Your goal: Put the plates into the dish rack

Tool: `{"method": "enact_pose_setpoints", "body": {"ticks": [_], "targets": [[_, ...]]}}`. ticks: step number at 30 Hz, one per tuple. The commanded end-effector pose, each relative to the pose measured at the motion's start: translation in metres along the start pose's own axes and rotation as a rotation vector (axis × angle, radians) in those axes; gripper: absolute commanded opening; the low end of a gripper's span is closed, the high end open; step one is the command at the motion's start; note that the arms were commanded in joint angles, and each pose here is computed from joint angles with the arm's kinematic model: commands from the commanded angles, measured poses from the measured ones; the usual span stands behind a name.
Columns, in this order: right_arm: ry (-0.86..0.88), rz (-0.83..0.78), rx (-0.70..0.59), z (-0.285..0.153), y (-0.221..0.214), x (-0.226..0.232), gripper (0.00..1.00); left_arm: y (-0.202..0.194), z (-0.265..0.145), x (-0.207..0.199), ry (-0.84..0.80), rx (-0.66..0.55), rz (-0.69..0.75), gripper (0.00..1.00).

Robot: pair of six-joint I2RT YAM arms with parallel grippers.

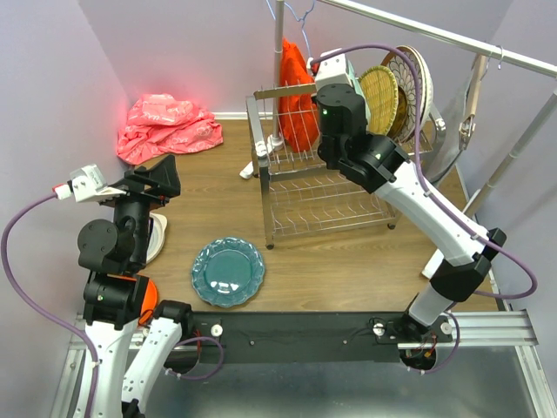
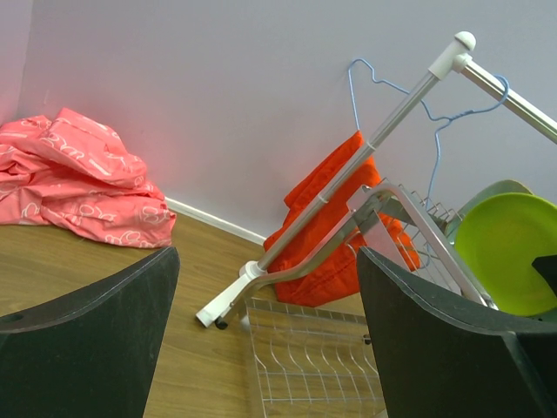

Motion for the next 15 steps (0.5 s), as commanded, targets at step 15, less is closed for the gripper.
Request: {"method": "enact_pose_setpoints", "body": {"ticks": [15], "targets": [[-0.007, 0.065, 0.015, -0.006, -0.009, -0.007, 0.12, -0.005, 0.001, 0.004, 0.011, 0.005, 0.002, 0.92]]}}
Point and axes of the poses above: each gripper's point midway between its finger pads, its own z axis out along the fingers, its own x axis along the line the jaws close on, y = z × x, the point moved 5 cm from there along -z, back along the fingers, and after that the axes turned 6 degrees about z, right-handed, at the moved point
